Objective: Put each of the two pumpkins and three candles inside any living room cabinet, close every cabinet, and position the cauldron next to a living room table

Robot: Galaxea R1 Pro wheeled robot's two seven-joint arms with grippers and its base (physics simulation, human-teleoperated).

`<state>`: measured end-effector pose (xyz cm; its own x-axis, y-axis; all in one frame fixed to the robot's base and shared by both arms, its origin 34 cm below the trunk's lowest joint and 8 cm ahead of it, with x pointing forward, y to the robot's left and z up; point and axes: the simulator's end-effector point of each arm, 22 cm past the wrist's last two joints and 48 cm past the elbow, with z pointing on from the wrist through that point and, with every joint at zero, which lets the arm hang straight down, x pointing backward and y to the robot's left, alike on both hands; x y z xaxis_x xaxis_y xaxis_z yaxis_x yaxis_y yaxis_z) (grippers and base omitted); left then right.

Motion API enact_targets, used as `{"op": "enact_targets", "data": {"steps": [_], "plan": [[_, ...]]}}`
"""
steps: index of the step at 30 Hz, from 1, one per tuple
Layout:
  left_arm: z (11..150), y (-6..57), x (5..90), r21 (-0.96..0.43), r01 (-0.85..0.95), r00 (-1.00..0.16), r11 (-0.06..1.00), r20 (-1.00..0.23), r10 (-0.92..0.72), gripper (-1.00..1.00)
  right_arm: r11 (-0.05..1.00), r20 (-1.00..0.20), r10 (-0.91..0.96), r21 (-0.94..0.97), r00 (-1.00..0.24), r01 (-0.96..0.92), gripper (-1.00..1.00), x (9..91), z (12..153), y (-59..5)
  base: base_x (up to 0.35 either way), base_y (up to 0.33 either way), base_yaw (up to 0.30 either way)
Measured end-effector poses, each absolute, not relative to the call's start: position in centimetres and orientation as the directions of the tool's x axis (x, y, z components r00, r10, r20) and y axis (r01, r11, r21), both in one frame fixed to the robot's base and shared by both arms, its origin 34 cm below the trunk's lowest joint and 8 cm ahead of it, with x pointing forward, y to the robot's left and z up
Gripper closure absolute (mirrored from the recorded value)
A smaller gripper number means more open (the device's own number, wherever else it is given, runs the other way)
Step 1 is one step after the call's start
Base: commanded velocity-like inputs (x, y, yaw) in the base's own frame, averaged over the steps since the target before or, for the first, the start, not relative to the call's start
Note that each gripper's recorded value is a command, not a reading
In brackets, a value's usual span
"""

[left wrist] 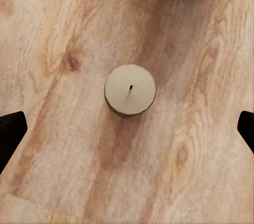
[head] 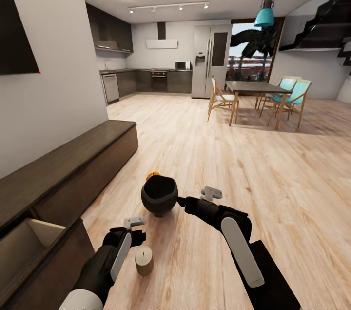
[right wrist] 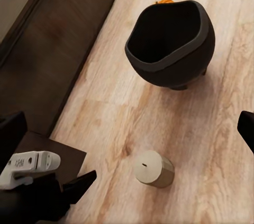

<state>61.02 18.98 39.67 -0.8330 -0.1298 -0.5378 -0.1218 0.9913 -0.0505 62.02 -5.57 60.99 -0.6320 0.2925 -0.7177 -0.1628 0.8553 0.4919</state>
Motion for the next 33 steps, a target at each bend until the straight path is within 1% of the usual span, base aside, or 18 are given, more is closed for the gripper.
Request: {"op": "enact_targets", "data": {"steps": [16,19,22,24,26,30,33], "plan": [[35.1,18.7,59.9,-0.040,-0.120,-0.867,0.992,-0.483,-0.124,-1.00,0.856,-0.682,0.297,0.500,-0.668,-0.131,-1.00,62.4,57.3,-5.8,0.000,0.000,0.000],[34.4,18.7,59.6,-0.038,-0.120,-0.873,0.992,-0.472,-0.123,-1.00,0.855,-0.667,0.341,0.513,-0.663,-0.076,-1.00,63.3,56.6,-7.9,0.000,0.000,0.000],[33.8,18.7,59.4,-0.036,-0.120,-0.879,0.992,-0.461,-0.123,-1.00,0.840,-0.636,0.431,0.542,-0.640,0.029,-1.00,64.5,55.6,-12.3,0.000,0.000,0.000],[33.3,18.7,59.3,-0.034,-0.120,-0.882,0.992,-0.455,-0.122,-1.00,0.808,-0.596,0.510,0.580,-0.620,0.108,-1.00,64.7,54.4,-15.6,0.000,0.000,0.000],[32.9,18.7,59.2,-0.034,-0.120,-0.886,0.992,-0.448,-0.122,-1.00,0.764,-0.558,0.572,0.629,-0.601,0.143,-1.00,64.7,53.7,-17.5,0.000,0.000,0.000],[32.0,18.6,58.9,-0.032,-0.118,-0.893,0.992,-0.434,-0.121,-1.00,0.698,-0.513,0.637,0.701,-0.575,0.147,-1.00,64.7,53.2,-19.1,0.000,0.000,0.000],[31.4,18.5,58.6,-0.030,-0.116,-0.898,0.993,-0.423,-0.118,-1.00,0.688,-0.499,0.644,0.709,-0.580,0.154,-1.00,64.7,52.4,-19.2,0.000,0.000,0.000]]}}
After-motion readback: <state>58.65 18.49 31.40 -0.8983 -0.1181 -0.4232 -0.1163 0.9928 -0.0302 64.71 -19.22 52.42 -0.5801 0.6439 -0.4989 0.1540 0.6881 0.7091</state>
